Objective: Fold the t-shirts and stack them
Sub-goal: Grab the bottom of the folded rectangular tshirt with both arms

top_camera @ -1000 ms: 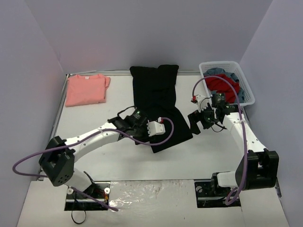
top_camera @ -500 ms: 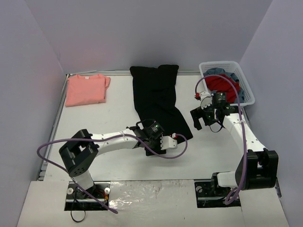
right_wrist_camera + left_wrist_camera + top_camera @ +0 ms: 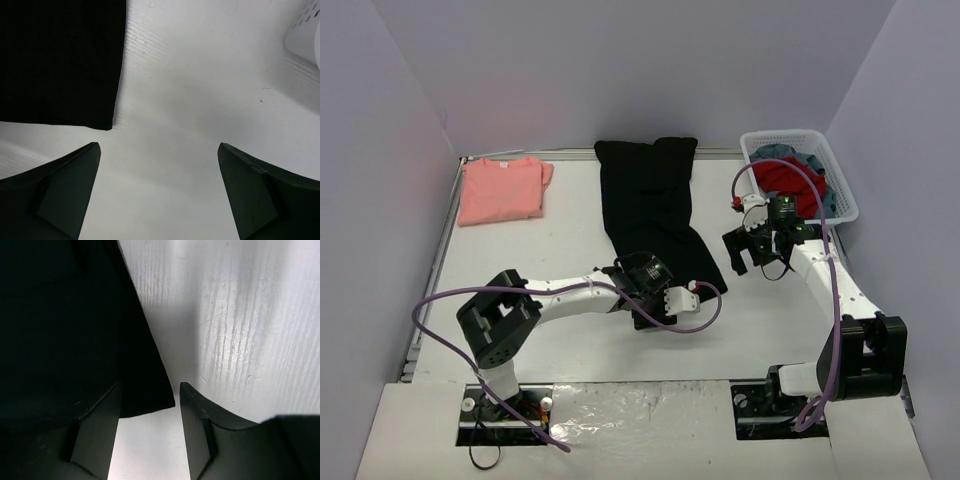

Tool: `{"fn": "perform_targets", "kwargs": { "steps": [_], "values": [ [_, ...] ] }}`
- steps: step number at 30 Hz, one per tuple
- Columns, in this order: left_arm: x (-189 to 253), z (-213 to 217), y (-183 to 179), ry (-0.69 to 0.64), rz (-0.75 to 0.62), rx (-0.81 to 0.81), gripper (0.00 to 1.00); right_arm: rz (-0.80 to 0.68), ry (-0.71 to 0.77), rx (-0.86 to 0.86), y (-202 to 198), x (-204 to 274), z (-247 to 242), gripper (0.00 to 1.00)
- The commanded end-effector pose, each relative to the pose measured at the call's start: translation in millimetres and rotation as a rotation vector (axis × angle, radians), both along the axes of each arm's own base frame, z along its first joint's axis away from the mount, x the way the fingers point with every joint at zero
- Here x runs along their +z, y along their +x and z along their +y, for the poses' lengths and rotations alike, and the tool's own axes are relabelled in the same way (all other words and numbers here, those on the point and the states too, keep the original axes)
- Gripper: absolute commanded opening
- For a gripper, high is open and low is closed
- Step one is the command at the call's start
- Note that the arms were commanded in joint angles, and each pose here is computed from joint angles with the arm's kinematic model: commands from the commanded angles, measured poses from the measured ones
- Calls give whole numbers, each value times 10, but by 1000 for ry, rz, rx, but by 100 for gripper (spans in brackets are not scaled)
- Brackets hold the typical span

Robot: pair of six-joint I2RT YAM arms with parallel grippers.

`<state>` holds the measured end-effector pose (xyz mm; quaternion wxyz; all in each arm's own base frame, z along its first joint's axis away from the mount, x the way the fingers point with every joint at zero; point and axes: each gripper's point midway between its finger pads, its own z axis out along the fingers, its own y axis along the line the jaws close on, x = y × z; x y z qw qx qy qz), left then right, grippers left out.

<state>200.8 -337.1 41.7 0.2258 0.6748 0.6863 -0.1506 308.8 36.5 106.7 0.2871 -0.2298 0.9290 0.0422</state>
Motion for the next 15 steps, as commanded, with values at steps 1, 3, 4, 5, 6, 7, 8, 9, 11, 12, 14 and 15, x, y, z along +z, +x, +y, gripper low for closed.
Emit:
{"fn": "perform_targets", "kwargs": {
  "steps": [1, 3, 4, 5, 6, 7, 8, 9, 11, 12, 14, 15],
  "values": [
    [63, -122, -1, -28, 10, -2, 48, 21, -13, -23, -20, -78, -46, 100],
    [5, -107, -14, -10, 15, -6, 48, 20, -15, -22, -20, -79, -50, 100],
    [-25, -94, -19, -2, 19, -3, 47, 19, -20, -25, -16, -78, -55, 100],
    [-32, -84, -18, 3, 18, -3, 46, 20, -20, -27, -19, -79, -60, 100],
    [-49, -66, -16, 11, 15, -3, 45, 22, -20, -25, -20, -87, -58, 100],
    [-58, -45, -19, 18, 14, -2, 43, 21, -23, -23, -20, -88, -59, 100],
    [-62, -35, -18, 21, 12, -2, 40, 22, -26, -25, -19, -92, -64, 100],
    [-71, -13, -5, 30, 7, 3, 37, 27, -27, -26, -20, -109, -67, 100],
    [-99, 20, -24, 44, 10, -1, 24, 33, -34, -31, -20, -124, -80, 100],
    [-115, 37, -27, 54, 11, -2, 18, 35, -35, -34, -20, -129, -85, 100],
    [-132, 85, -42, 77, 19, -5, 3, 36, -38, -33, -20, -133, -88, 100],
    [-133, 102, -54, 83, 23, -8, 2, 34, -39, -38, -15, -128, -97, 100]
  ]
}}
